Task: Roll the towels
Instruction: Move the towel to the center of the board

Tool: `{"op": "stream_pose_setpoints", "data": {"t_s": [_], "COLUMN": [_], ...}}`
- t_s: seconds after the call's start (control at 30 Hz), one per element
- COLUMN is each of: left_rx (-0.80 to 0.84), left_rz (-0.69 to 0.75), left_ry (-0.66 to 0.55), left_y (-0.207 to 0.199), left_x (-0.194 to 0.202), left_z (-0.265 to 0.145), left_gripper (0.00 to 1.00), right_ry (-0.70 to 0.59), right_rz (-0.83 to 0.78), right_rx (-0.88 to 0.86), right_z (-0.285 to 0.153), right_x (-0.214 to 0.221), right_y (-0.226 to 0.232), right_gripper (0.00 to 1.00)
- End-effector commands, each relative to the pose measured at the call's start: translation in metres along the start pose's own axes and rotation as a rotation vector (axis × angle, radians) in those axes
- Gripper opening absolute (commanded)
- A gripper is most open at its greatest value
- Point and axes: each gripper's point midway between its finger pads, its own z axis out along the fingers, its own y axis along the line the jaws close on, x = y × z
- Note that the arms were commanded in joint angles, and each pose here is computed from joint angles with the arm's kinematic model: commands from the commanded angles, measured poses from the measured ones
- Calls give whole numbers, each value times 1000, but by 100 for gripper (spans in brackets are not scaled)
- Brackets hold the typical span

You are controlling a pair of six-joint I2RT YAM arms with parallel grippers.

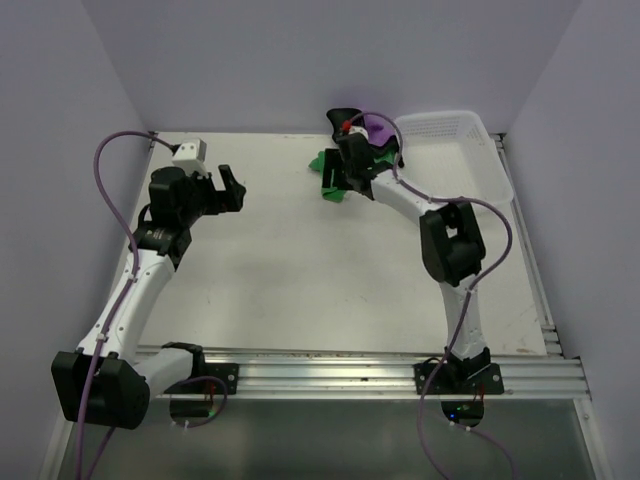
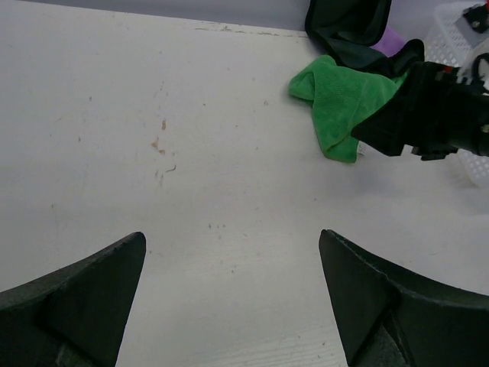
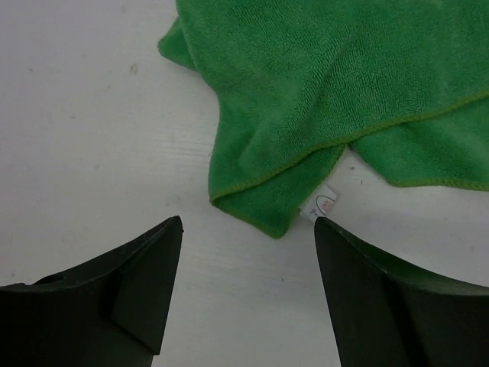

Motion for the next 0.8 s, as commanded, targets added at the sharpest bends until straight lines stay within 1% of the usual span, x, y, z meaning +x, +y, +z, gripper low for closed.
{"op": "stream_pose_setpoints", "data": {"t_s": [0.0, 0.03, 0.2, 0.37, 0.43, 0.47, 0.5, 0.53, 0.57, 0.63, 0.67, 0.77], "left_rx": [2, 7, 31, 49, 53, 54, 54, 54, 50, 46, 44, 49], "left_rz": [2, 2, -5, -13, -13, -13, -13, -13, -14, -14, -14, -14], "left_ry": [-64, -63, -40, -35, -31, -28, -28, -29, -27, -28, -27, -27], "left_y": [-5, -6, -10, -13, -13, -14, -14, -14, -13, -12, -12, -13], "left_x": [-23, -22, -17, -16, -15, -15, -15, -16, -15, -15, -14, -15], "left_z": [-8, -8, -3, -3, -2, -2, -1, -2, -2, -2, -1, -2], "left_gripper": [100, 100, 100, 100, 100, 100, 100, 100, 100, 100, 100, 100], "right_ry": [14, 44, 33, 73, 85, 109, 125, 128, 134, 157, 172, 185], "right_rz": [-38, -51, -66, -80, -80, -80, -84, -89, -93, -109, -115, -128], "right_rx": [55, 69, 74, 85, 84, 82, 82, 79, 79, 67, 70, 62], "right_z": [19, 30, 46, 64, 67, 73, 76, 75, 75, 75, 75, 68], "right_x": [-9, 3, -2, 15, 19, 29, 34, 35, 37, 46, 53, 61], "right_y": [-3, -6, -5, -7, -6, -8, -7, -5, -4, 0, -1, 2], "right_gripper": [73, 73, 70, 70, 68, 65, 59, 59, 54, 50, 46, 37]}}
